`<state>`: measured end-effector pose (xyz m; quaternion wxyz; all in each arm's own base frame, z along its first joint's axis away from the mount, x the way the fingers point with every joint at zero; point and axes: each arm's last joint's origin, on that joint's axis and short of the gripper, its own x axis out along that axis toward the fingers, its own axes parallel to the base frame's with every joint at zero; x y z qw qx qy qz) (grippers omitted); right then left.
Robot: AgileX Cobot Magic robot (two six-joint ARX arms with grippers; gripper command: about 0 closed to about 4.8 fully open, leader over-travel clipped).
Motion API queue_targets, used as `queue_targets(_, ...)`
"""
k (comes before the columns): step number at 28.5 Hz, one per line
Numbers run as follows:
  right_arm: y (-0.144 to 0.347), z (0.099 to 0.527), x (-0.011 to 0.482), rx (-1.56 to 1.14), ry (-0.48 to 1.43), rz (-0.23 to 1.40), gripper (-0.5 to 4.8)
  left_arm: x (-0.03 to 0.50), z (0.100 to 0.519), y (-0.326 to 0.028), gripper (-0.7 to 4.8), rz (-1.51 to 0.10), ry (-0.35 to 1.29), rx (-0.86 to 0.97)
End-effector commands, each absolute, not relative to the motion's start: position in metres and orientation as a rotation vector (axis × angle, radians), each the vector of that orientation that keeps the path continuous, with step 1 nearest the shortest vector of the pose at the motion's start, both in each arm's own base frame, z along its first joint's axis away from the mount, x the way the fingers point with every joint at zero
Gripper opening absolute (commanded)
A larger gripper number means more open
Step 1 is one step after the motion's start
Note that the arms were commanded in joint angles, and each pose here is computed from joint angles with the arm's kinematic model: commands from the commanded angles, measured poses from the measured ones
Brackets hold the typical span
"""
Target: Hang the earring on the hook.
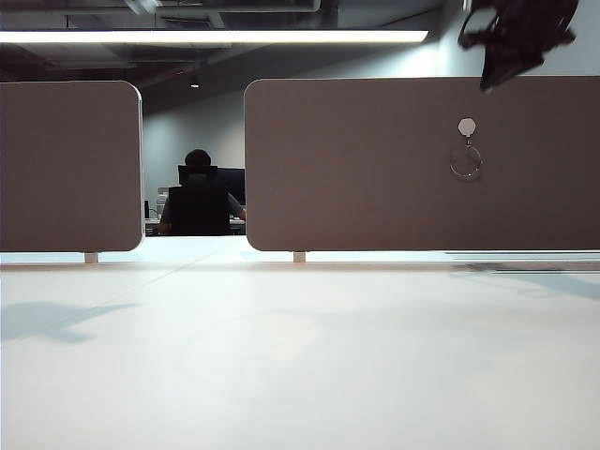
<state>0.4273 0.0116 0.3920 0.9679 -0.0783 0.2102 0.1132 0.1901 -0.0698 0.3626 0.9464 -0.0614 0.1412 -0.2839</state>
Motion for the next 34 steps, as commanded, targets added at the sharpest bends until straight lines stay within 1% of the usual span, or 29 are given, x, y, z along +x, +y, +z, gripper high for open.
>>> queue_targets(1,0.026,0.406,0.383,-0.166,0.373,0.220,-0.04,0.151,0.378,-0.056,-0.05,-0.549,0.235,-0.144)
queue_targets(4,0.032,0.408,0.333,-0.127,0.322,0.239,-0.04,0.111,0.385,-0.042,-0.06,-0.506,0.196,-0.135)
queue_targets(8,0.036,0.402,0.260,-0.108,0.240,0.293,-0.04,0.061,0.382,-0.023,-0.06,-0.419,0.164,-0.133)
queue_targets(10,0.040,0.397,0.226,-0.096,0.207,0.324,-0.04,0.039,0.379,-0.016,-0.06,-0.404,0.124,-0.138)
queue_targets(14,0.043,0.379,0.164,-0.102,0.140,0.392,-0.04,0.004,0.361,-0.004,-0.06,-0.397,0.025,-0.199)
queue_targets(18,0.040,0.355,0.122,-0.088,0.087,0.445,-0.04,-0.013,0.334,0.003,-0.06,-0.350,-0.031,-0.243)
queue_targets(19,0.039,0.349,0.114,-0.075,0.079,0.451,-0.04,-0.015,0.327,0.004,-0.06,-0.352,-0.046,-0.246)
queue_targets(22,0.035,0.322,0.094,-0.057,0.059,0.463,-0.04,-0.005,0.318,-0.001,-0.06,-0.379,0.014,-0.237)
queue_targets(24,0.032,0.304,0.083,-0.055,0.047,0.490,-0.04,0.003,0.312,-0.003,-0.06,-0.379,0.023,-0.234)
queue_targets(26,0.032,0.284,0.077,-0.054,0.045,0.529,-0.04,0.015,0.304,-0.007,-0.06,-0.381,0.006,-0.227)
queue_targets(30,0.031,0.249,0.073,-0.051,0.061,0.534,-0.04,0.040,0.277,-0.015,-0.06,-0.383,-0.006,-0.220)
queue_targets(34,0.031,0.219,0.074,0.062,0.080,0.521,-0.04,0.062,0.243,-0.022,-0.06,-0.376,0.026,-0.216)
